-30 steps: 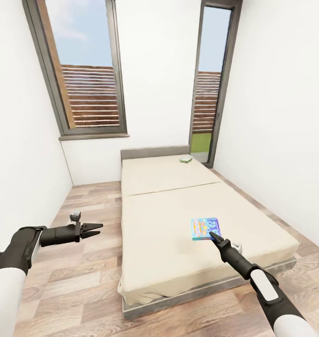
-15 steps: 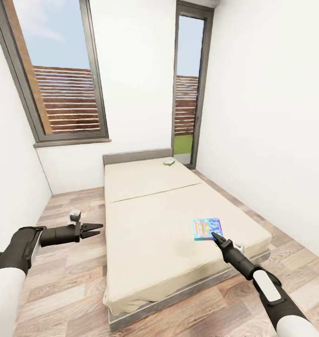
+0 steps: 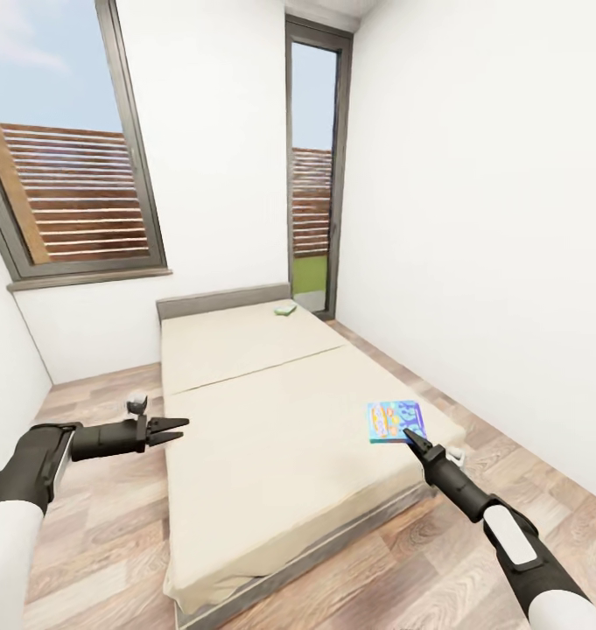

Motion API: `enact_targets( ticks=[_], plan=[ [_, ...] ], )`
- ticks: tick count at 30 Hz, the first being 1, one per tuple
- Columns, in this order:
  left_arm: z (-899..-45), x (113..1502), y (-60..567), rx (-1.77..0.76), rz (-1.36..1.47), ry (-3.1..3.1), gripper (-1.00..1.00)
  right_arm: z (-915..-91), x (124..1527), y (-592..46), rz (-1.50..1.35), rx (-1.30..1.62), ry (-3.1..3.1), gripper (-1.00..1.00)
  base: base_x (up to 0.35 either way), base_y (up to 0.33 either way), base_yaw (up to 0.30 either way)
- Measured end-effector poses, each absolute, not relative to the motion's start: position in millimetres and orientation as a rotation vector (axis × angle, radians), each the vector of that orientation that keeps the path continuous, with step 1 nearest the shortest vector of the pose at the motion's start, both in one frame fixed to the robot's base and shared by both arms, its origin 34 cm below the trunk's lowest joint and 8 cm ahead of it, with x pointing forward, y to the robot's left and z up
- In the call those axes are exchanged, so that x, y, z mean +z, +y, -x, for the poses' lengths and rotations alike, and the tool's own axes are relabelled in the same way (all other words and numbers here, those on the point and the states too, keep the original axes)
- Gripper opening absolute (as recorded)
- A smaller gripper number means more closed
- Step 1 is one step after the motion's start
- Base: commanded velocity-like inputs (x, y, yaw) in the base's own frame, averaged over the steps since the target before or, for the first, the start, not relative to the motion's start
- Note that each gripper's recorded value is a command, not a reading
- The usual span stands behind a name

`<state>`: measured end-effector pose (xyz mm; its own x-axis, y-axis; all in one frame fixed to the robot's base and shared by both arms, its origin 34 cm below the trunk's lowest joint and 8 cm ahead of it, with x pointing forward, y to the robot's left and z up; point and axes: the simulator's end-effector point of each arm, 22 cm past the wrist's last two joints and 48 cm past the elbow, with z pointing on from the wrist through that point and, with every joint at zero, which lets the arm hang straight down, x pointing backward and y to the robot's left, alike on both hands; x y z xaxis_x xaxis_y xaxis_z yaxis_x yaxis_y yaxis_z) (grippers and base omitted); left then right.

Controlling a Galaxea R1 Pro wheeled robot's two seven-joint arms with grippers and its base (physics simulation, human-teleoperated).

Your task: Put all the toys in the child's room - the three board games (two on the bed and one on the table), the two jigsaw puzzles on the table, and the tennis ball on the table - inside the toy box on the table in the child's room.

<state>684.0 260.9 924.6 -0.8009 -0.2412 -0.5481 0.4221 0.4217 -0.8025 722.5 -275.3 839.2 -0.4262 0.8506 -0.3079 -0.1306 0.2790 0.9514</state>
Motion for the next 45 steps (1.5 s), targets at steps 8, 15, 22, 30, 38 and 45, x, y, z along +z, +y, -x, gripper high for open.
enact_targets(
  ticks=[8, 15, 22, 30, 38, 45],
  plan=[
    [-684.0, 943.0, 260.9, -1.407, -0.160, 2.063, 1.00, -722.7, 857.8, -278.0, -0.669, 1.313, 1.602, -1.00, 0.000, 0.000, -0.247],
    [-683.6, 958.0, 261.5, -1.402, -0.165, 2.059, 1.00, -722.7, 872.3, -279.0, -0.668, 1.312, 1.597, -1.00, 0.000, 0.000, -0.247],
    [-682.9, 972.5, 260.8, -1.402, -0.169, 2.054, 1.00, -722.6, 886.8, -278.8, -0.664, 1.313, 1.593, -1.00, 0.000, 0.000, -0.247],
    [-681.9, 988.6, 260.1, -1.401, -0.174, 2.047, 1.00, -722.2, 903.3, -278.8, -0.659, 1.314, 1.587, -1.00, 0.000, 0.000, -0.247],
    [-680.6, 1004.4, 259.3, -1.400, -0.180, 2.042, 1.00, -721.7, 919.7, -278.9, -0.653, 1.314, 1.581, -1.00, 0.000, 0.000, -0.247],
    [-679.3, 1017.9, 259.7, -1.397, -0.183, 2.037, 1.00, -720.8, 933.2, -278.7, -0.648, 1.315, 1.577, -1.00, 0.000, 0.000, -0.247]
  ],
)
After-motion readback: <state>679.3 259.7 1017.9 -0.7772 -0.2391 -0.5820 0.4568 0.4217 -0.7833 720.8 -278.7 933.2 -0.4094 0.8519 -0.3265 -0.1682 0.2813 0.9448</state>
